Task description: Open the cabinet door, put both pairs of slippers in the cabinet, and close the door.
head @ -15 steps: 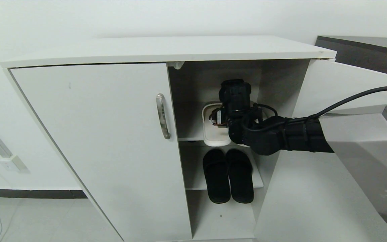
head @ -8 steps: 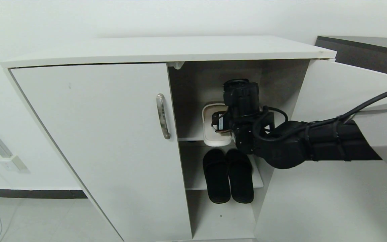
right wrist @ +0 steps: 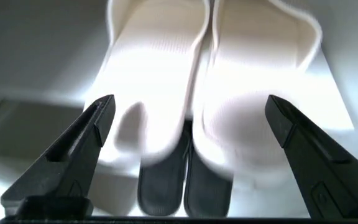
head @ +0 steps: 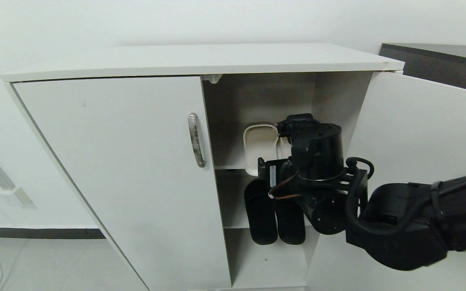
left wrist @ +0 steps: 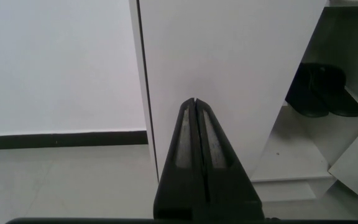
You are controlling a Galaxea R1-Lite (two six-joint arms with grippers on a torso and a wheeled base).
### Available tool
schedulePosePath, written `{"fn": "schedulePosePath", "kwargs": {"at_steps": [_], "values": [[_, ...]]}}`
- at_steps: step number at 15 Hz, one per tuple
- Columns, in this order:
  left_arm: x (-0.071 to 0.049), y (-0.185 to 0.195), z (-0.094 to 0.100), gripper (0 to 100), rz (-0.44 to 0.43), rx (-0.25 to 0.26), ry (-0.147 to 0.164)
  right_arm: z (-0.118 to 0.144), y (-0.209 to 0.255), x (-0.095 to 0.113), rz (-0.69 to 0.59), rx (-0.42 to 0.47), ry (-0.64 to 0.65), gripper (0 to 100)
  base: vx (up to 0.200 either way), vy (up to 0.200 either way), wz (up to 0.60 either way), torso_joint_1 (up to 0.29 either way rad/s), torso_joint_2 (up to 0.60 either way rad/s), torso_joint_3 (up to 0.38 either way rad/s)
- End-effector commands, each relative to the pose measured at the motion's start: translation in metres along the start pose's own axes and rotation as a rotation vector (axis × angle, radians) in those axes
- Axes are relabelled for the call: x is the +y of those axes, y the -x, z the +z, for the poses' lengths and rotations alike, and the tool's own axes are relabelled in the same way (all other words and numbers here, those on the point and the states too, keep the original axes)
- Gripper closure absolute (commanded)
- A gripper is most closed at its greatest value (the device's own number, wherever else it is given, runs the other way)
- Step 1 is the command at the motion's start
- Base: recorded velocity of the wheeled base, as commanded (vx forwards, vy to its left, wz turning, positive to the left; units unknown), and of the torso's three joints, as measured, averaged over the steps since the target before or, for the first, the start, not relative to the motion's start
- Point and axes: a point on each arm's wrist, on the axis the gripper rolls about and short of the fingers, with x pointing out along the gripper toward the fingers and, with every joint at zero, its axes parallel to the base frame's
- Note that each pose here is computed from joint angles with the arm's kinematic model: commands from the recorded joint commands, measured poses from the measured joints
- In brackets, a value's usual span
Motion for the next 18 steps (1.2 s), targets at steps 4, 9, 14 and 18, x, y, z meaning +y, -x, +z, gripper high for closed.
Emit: {"fn": "schedulePosePath", "kwargs": {"at_steps": [4,9,14,18], "values": [[0.0,0.0,0.0,100,-0.003,0.001,-0.003,-0.006,0.029,-0.006,0.064,-0.012,-0.008,100,0.0,0.0,0.0,0.0,0.0,0.0],[0.0,0.0,0.0,100,-0.005,0.001,-0.003,-0.008,0.028,-0.006,0.073,-0.007,-0.005,100,0.0,0.0,0.0,0.0,0.0,0.0],[0.0,0.0,0.0,100,-0.003,0.001,-0.001,-0.01,0.029,-0.006,0.074,-0.002,0.001,100,-0.04,0.0,0.0,0.0,0.0,0.0],[0.0,0.0,0.0,100,-0.003,0.001,-0.001,-0.01,0.03,-0.005,0.075,-0.001,0.003,100,-0.2,0.0,0.0,0.0,0.0,0.001]]}}
